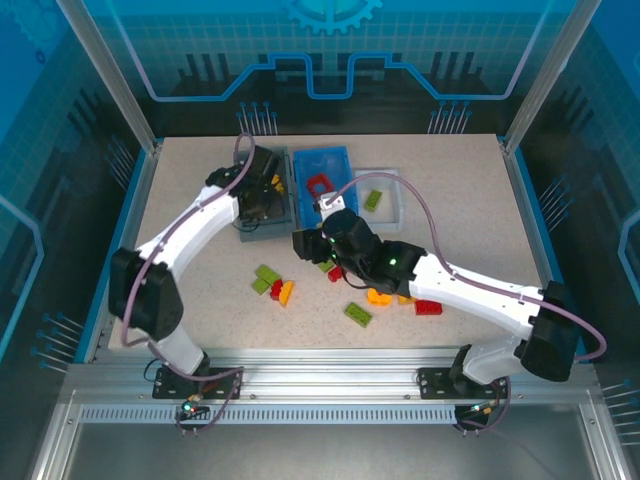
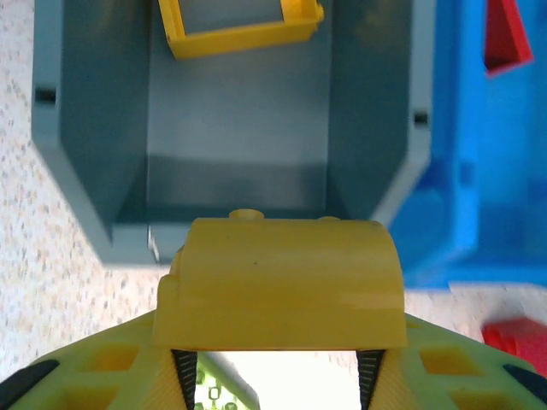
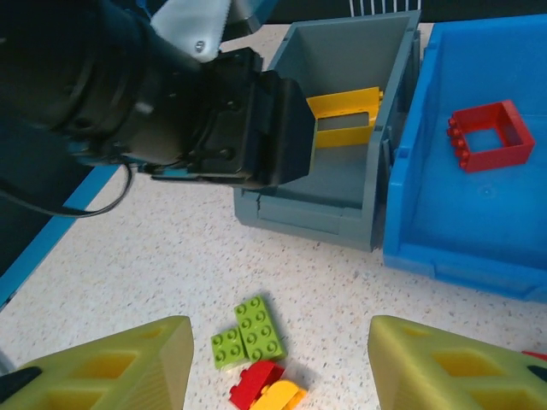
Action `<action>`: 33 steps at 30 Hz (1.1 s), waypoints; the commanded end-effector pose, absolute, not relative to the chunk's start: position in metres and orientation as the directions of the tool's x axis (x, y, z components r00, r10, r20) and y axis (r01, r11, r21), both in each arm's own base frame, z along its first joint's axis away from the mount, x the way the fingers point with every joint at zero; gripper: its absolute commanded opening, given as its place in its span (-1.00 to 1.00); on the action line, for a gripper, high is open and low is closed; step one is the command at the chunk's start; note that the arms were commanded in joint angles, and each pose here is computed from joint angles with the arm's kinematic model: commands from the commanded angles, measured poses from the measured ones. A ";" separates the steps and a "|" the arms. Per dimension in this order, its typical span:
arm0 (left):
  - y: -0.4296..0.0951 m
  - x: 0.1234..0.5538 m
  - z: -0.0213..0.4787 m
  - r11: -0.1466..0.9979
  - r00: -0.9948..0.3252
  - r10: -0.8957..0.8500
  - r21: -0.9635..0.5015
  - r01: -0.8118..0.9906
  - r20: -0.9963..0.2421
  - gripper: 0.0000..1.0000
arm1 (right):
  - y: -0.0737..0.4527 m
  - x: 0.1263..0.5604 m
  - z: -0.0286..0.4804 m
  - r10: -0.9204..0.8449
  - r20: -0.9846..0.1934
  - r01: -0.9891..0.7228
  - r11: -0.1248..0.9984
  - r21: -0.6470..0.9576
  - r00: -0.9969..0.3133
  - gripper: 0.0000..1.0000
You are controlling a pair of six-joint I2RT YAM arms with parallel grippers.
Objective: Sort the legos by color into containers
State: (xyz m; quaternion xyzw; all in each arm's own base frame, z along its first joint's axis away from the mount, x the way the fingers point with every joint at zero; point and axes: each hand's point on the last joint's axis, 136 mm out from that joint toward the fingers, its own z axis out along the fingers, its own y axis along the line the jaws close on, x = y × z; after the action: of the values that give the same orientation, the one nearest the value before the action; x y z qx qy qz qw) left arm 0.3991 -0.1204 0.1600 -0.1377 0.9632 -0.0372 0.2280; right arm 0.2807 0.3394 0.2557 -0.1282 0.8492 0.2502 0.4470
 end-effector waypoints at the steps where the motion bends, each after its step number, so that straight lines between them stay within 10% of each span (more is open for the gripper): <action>1: -0.114 0.423 0.146 0.965 -0.874 -0.262 -0.104 -0.241 -0.409 -0.12 | 0.338 0.293 0.250 0.001 -0.807 -0.418 0.855 0.308 -0.591 0.14; 19: -0.085 0.469 0.062 0.933 -0.896 -0.336 0.029 -0.359 -0.291 0.00 | 0.331 0.295 0.223 0.012 -0.746 -0.365 0.867 0.340 -0.666 0.14; 33: -0.088 0.469 0.117 0.934 -0.864 -0.338 -0.020 -0.357 -0.374 0.23 | 0.271 0.292 0.199 0.072 -0.694 -0.206 0.929 0.308 -0.716 0.21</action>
State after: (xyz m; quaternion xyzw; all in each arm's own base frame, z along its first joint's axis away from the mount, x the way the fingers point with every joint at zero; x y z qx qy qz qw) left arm 0.4666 -0.0876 0.0680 -0.1757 0.9729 0.0360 0.1461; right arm 0.2916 0.2971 0.2008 -0.0706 0.9005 0.2070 0.3758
